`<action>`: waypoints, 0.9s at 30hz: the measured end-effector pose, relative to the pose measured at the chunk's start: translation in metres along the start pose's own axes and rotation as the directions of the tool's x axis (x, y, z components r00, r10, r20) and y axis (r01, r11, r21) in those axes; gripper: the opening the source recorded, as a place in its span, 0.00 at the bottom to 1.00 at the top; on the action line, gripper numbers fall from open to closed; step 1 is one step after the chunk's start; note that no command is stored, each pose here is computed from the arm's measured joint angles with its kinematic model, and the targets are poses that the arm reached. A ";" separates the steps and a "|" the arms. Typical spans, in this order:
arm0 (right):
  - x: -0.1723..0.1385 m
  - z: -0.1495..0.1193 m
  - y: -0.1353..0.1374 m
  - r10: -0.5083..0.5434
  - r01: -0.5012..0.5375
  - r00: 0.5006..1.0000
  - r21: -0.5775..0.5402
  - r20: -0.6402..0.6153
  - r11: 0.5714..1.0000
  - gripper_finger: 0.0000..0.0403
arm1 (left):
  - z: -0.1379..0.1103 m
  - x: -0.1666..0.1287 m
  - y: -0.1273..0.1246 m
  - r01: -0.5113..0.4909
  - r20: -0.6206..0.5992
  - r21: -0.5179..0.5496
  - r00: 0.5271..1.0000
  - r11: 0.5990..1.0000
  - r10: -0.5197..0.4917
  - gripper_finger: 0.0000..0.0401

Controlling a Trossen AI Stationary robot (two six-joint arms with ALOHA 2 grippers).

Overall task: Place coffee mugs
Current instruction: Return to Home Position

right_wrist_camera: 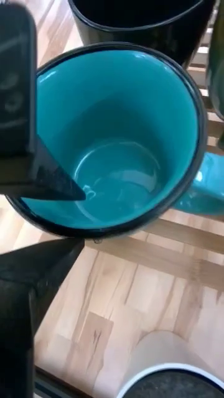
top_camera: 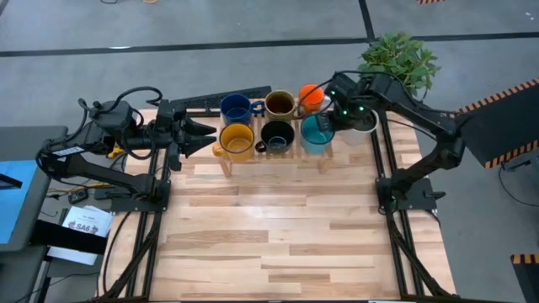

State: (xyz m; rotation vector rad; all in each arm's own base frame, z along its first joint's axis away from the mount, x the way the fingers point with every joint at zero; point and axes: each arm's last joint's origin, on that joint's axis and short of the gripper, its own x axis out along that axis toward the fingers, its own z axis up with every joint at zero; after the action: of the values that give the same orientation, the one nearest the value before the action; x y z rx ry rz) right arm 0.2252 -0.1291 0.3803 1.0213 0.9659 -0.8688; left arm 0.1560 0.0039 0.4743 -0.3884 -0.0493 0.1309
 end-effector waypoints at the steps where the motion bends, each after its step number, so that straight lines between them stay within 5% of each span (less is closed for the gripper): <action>1: 0.000 0.000 0.000 0.001 -0.001 1.000 0.000 0.000 1.000 0.35 | 0.000 0.000 0.000 0.000 0.000 0.000 1.000 1.000 0.000 0.35; 14: -0.018 -0.013 -0.008 0.070 -0.074 0.996 -0.085 -0.047 0.994 0.42 | 0.000 0.000 0.000 0.001 0.002 -0.002 1.000 1.000 -0.001 0.35; 27: -0.084 -0.075 -0.035 0.176 -0.118 0.968 -0.298 0.178 0.947 0.42 | -0.019 0.011 0.006 -0.016 -0.025 0.070 1.000 0.997 0.017 0.35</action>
State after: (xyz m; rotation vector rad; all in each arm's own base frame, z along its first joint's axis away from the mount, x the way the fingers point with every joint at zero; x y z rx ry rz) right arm 0.1486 -0.0568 0.4323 0.7316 0.8031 -0.6706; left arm 0.1673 0.0037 0.4542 -0.3210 -0.0165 0.1437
